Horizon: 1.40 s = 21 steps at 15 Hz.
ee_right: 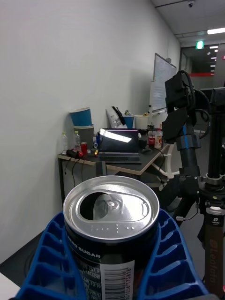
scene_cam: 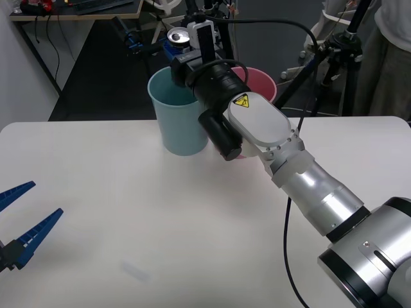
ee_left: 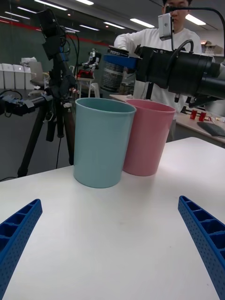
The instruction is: Grasp the object on the table and drop it into the matching bin: aluminum can to the light blue bin, PET bottle to the pink bin.
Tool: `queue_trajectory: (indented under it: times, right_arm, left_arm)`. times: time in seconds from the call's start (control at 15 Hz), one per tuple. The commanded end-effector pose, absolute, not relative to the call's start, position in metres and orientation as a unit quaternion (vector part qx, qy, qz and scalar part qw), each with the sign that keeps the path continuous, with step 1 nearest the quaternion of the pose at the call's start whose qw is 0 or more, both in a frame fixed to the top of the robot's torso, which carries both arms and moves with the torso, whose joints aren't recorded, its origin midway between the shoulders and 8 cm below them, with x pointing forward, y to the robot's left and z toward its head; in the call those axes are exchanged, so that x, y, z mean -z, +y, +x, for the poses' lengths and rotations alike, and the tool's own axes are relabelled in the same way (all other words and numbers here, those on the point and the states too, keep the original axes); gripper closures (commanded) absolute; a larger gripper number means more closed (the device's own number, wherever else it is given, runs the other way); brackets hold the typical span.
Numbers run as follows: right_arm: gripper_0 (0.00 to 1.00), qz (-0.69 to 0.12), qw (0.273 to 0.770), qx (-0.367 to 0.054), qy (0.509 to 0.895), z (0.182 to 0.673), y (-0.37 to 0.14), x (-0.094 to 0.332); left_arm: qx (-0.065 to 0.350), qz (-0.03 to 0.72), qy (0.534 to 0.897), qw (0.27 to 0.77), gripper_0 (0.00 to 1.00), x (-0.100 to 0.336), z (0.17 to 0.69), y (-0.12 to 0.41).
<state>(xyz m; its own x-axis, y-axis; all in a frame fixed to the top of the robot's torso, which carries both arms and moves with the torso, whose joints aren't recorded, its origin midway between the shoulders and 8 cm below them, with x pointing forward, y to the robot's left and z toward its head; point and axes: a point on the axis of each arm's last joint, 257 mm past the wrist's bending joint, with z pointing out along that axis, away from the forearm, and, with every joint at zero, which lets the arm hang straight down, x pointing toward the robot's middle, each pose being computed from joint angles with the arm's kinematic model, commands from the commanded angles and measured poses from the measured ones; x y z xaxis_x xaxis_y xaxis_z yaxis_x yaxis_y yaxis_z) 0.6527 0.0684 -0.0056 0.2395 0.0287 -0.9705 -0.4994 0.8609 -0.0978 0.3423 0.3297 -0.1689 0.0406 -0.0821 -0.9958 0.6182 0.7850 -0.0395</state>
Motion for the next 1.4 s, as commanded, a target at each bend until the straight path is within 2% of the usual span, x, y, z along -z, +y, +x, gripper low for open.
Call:
queue_trajectory:
  times: [0.07, 0.8, 1.13, 1.4]
  right_arm:
    - [0.0, -0.198, 0.762, -0.176, 0.591, 0.652, 0.07, 0.004]
    - [0.0, -0.202, 0.765, -0.185, 0.583, 0.643, 0.072, -0.001]
    - [0.0, -0.202, 0.78, -0.212, 0.553, 0.604, 0.05, -0.011]
    - [0.0, -0.198, 0.784, -0.23, 0.542, 0.562, 0.008, -0.003]
  left_arm:
    - [0.253, 0.208, 0.645, 0.691, 0.0, 0.169, 0.342, 0.33]
    - [0.253, 0.208, 0.645, 0.691, 0.0, 0.169, 0.342, 0.33]
    - [0.253, 0.208, 0.645, 0.691, 0.0, 0.169, 0.342, 0.33]
    - [0.253, 0.208, 0.645, 0.691, 0.0, 0.169, 0.342, 0.33]
